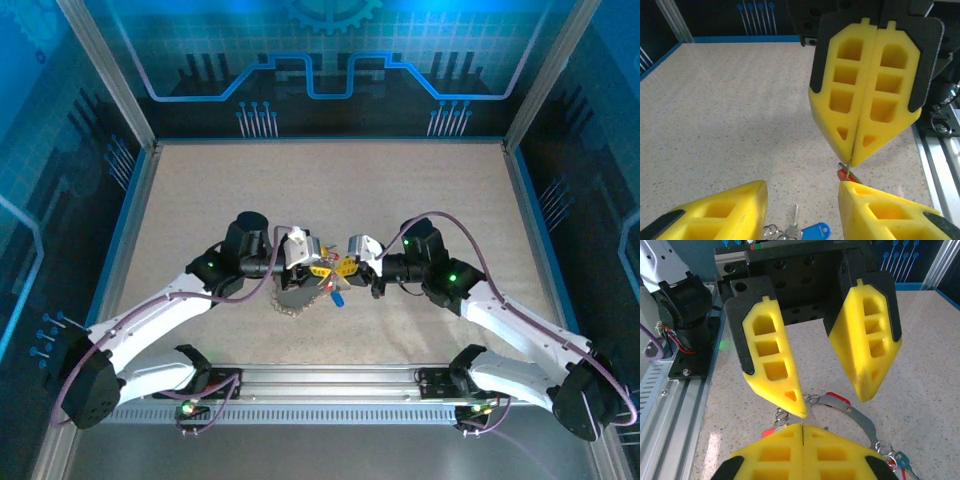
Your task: Put the keys on the keyring
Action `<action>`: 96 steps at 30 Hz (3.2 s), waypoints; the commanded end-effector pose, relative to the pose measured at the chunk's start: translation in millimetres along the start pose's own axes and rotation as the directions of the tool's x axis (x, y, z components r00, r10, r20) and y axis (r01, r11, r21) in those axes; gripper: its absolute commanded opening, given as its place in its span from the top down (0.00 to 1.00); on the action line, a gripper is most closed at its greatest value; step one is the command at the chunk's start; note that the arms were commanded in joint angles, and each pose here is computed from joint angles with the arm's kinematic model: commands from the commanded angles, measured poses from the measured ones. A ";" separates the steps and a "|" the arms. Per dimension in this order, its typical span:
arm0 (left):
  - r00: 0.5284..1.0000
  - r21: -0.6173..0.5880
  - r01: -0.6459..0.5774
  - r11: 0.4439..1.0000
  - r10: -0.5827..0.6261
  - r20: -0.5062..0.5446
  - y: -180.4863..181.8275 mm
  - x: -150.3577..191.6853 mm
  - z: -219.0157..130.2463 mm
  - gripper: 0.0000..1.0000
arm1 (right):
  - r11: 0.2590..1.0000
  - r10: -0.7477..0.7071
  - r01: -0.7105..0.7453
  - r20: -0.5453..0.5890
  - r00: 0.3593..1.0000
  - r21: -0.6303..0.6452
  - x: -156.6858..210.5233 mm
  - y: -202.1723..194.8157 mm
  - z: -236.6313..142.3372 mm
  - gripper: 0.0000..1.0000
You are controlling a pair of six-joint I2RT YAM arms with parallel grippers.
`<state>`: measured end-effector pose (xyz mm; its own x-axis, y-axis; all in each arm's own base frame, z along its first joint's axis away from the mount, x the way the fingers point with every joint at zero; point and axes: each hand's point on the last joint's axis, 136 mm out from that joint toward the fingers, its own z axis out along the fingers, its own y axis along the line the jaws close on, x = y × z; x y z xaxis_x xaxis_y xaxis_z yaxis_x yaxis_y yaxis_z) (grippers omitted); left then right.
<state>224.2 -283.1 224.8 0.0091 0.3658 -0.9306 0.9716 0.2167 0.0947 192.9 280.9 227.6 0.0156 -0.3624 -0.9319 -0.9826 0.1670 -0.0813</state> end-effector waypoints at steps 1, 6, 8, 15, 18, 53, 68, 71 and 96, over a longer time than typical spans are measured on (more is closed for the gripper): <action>1.000 0.067 -0.024 0.997 0.023 0.018 -11.4 -5.3 1.1 0.59 | 0.997 -0.064 0.065 0.030 0.998 -0.045 -8.6 8.1 5.0 1.00; 0.999 0.077 -0.027 0.997 0.025 0.026 -14.2 -6.4 0.1 0.61 | 0.997 -0.067 0.068 0.031 0.997 -0.026 -9.3 3.6 7.7 1.00; 0.999 0.084 -0.029 0.996 0.026 0.027 -15.1 -5.2 0.7 0.61 | 0.997 -0.072 0.073 0.039 0.997 -0.015 -11.6 2.7 6.7 1.00; 1.000 0.084 -0.026 0.996 0.025 0.015 -15.2 -3.2 1.0 0.59 | 0.997 -0.078 0.078 0.042 0.996 0.008 -12.9 -0.2 4.7 1.00; 1.000 0.084 -0.027 0.996 0.026 0.017 -15.0 -3.4 1.1 0.58 | 0.997 -0.075 0.074 0.044 0.996 0.009 -15.3 -0.4 3.7 1.00; 0.999 0.067 -0.040 0.997 0.039 0.010 -13.2 -6.8 -1.4 0.85 | 0.997 -0.056 0.060 0.085 0.995 -0.050 -16.8 10.4 5.0 1.00; 0.999 0.086 -0.044 0.995 0.042 0.029 -17.7 -11.9 -3.8 0.74 | 0.997 -0.083 0.083 0.060 0.995 0.001 -12.0 4.7 1.8 1.00; 0.999 0.082 -0.044 0.996 0.041 0.032 -17.2 -13.3 -4.5 0.75 | 0.997 -0.071 0.072 0.066 0.995 -0.010 -14.0 5.1 3.6 1.00; 0.999 0.102 -0.010 0.995 0.005 0.050 -17.4 -16.8 -1.3 0.82 | 0.996 -0.082 0.083 0.086 0.993 -0.011 -19.8 4.2 7.4 1.00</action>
<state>211.4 -285.4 223.0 0.0002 0.3625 -0.9320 0.9859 0.1556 0.0608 195.5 288.6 230.6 0.0775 -0.3297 -0.9409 -0.9784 0.1560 -0.1353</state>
